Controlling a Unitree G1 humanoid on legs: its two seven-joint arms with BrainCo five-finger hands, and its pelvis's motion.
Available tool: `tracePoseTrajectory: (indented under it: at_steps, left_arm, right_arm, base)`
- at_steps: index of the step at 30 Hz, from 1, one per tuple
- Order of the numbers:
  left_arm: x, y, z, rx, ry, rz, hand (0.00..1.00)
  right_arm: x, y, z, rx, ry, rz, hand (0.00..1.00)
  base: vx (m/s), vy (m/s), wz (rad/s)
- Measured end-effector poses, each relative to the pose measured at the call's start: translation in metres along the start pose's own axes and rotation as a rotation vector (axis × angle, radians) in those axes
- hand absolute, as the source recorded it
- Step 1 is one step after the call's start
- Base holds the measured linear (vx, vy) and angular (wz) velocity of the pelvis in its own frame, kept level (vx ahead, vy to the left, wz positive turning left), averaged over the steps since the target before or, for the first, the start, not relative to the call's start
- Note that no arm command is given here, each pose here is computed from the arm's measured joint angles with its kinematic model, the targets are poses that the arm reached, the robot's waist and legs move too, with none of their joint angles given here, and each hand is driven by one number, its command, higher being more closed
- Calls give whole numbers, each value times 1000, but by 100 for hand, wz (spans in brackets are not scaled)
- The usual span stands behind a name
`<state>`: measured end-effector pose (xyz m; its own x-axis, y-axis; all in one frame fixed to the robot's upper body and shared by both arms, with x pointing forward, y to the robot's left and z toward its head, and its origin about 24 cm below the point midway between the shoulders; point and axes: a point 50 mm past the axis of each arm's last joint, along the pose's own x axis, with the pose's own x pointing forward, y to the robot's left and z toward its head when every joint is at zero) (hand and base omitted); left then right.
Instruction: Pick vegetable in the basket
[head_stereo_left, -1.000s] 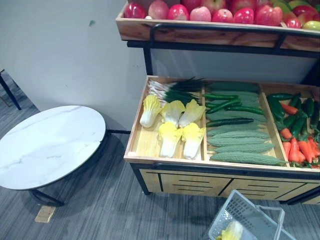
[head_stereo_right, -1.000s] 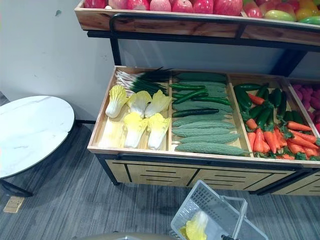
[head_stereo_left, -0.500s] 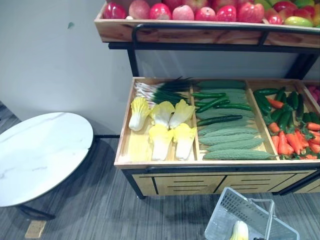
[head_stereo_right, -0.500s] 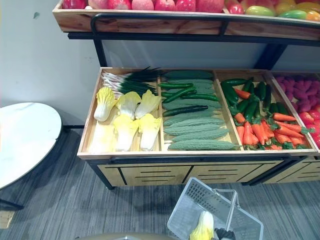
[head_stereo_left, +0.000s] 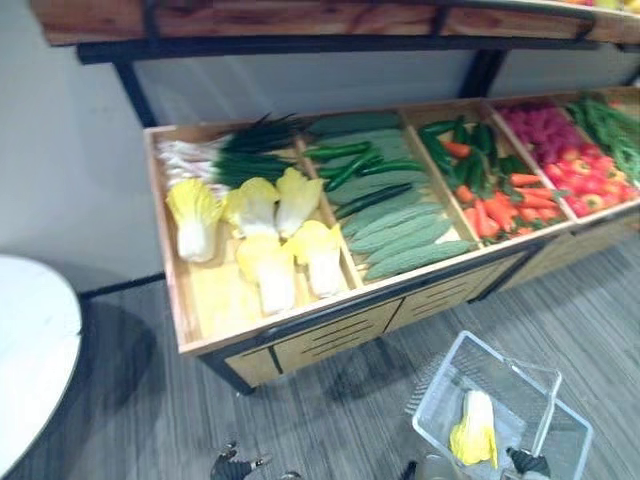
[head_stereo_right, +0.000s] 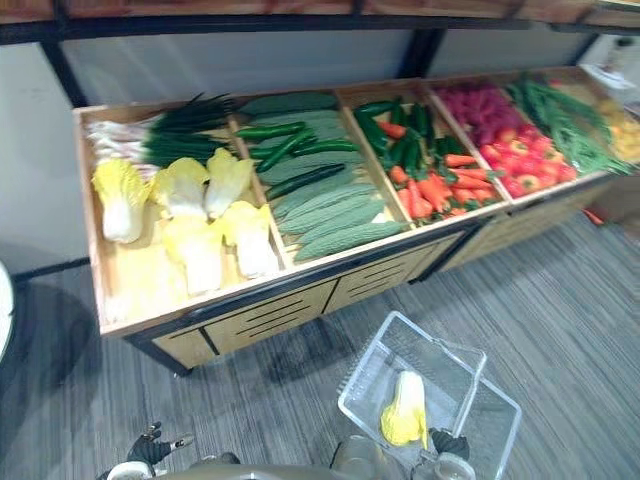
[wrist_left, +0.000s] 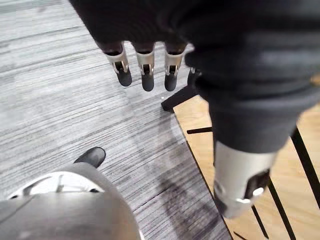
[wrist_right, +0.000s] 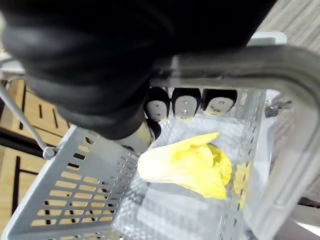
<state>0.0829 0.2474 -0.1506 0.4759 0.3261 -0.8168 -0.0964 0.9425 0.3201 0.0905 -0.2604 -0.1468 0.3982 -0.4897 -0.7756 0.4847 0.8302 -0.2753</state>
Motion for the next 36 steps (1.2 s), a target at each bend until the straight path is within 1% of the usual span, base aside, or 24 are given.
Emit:
tracePoseTrajectory:
  at_steps: [4,5,7,9,14,19,21,26,30,34,36]
  left_arm:
    - [-1,-3,-3,-2,14,-7,0]
    - [-2,-11,-4,-10,17,-28,0]
    - [-2,-19,0,-14,7,-46,0]
    - [2,-14,9,-2,-15,-36,0]
    - [2,-30,16,-24,-28,-68,0]
    - [-1,-39,12,-43,-18,-85,0]
    - [-1,-42,17,-46,-41,-91,0]
    - [-1,-39,15,-43,-44,-78,0]
    - [-4,-41,6,-50,-24,-77,0]
    - [-5,-27,-2,-35,-5,-30,0]
    - [-7,-28,-8,-27,10,-33,0]
  right_arm:
    - [2,4,7,-3,-5,13,100]
    - [3,1,7,-8,-3,6,100]
    - [4,2,7,-20,7,9,100]
    - [4,5,7,-48,7,24,100]
    - [3,2,0,-144,22,44,100]
    - [2,-4,-5,-165,27,37,100]
    - [5,-10,3,-206,7,28,100]
    - [5,-10,2,-208,8,30,100]
    - [6,-21,7,-218,-10,3,100]
    - [4,-8,4,-197,-20,33,100]
    - [4,-7,5,-196,-24,35,100]
  base:
    - [-54,-121,-134]
    - [-85,-195,-146]
    - [-83,-317,-124]
    - [-23,-364,-104]
    - [-3,-242,-82]
    - [5,-116,-78]
    - [39,56,-119]
    - [-7,139,-91]
    - [45,264,-60]
    - [141,257,-10]
    - [185,222,-2]
